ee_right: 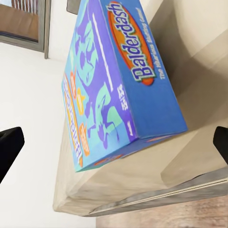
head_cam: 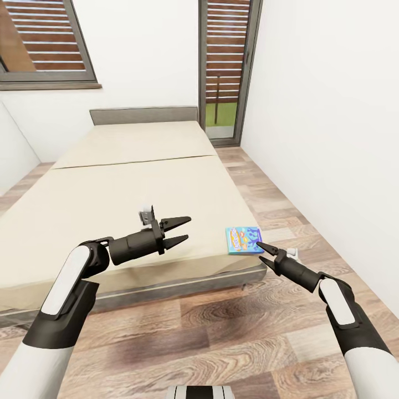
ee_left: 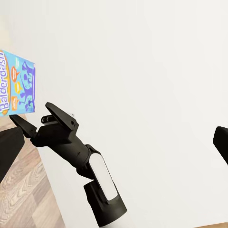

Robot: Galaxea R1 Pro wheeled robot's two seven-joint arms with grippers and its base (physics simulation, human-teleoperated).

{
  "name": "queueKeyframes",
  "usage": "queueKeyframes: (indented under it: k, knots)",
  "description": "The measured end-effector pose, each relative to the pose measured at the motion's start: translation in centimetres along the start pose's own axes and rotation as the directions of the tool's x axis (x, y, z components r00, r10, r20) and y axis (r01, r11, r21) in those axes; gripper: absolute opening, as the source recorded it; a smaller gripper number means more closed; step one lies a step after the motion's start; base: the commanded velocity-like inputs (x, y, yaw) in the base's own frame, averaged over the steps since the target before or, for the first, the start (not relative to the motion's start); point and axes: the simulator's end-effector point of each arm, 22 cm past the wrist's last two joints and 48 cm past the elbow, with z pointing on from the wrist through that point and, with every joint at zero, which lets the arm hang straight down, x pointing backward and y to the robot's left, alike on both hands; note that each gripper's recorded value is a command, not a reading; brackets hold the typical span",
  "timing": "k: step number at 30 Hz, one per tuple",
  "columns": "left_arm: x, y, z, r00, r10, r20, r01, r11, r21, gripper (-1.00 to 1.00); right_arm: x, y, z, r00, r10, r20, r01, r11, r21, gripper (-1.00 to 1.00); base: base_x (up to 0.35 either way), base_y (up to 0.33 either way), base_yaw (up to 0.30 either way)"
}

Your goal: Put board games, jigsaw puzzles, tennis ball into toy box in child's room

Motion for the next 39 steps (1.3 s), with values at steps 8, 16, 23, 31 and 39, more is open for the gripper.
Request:
queueKeyframes:
  k: [8,16,23,31,39]
  knots:
    - [-0.01,-0.02,-0.01,1.000,0.000,0.000,0.000,1.000,0.000,1.00,0.03,0.01,0.03,1.000,0.001,0.000,-0.001,1.000,0.000,1.00,0.000,0.000,0.013]
    - [-0.01,-0.06,-0.02,1.000,0.001,0.000,-0.001,1.000,0.001,1.00,0.02,0.04,0.03,1.000,0.001,0.000,-0.001,1.000,-0.001,1.00,0.000,0.000,0.117]
    - [-0.01,-0.09,-0.02,1.000,0.002,0.000,-0.002,1.000,0.001,1.00,-0.10,-0.45,-0.24,1.000,-0.010,-0.001,0.010,1.000,0.020,1.00,0.000,0.000,0.060]
    - [-0.01,-0.10,0.00,1.000,0.002,0.000,-0.002,1.000,0.001,1.00,-0.11,-0.46,-0.26,1.000,-0.012,-0.002,0.012,1.000,0.021,1.00,0.000,0.000,0.021]
    - [-0.01,-0.12,0.00,1.000,0.002,0.000,-0.002,1.000,0.001,1.00,-0.05,-0.37,-0.24,1.000,-0.012,-0.006,0.012,1.000,0.018,1.00,0.000,0.000,0.007]
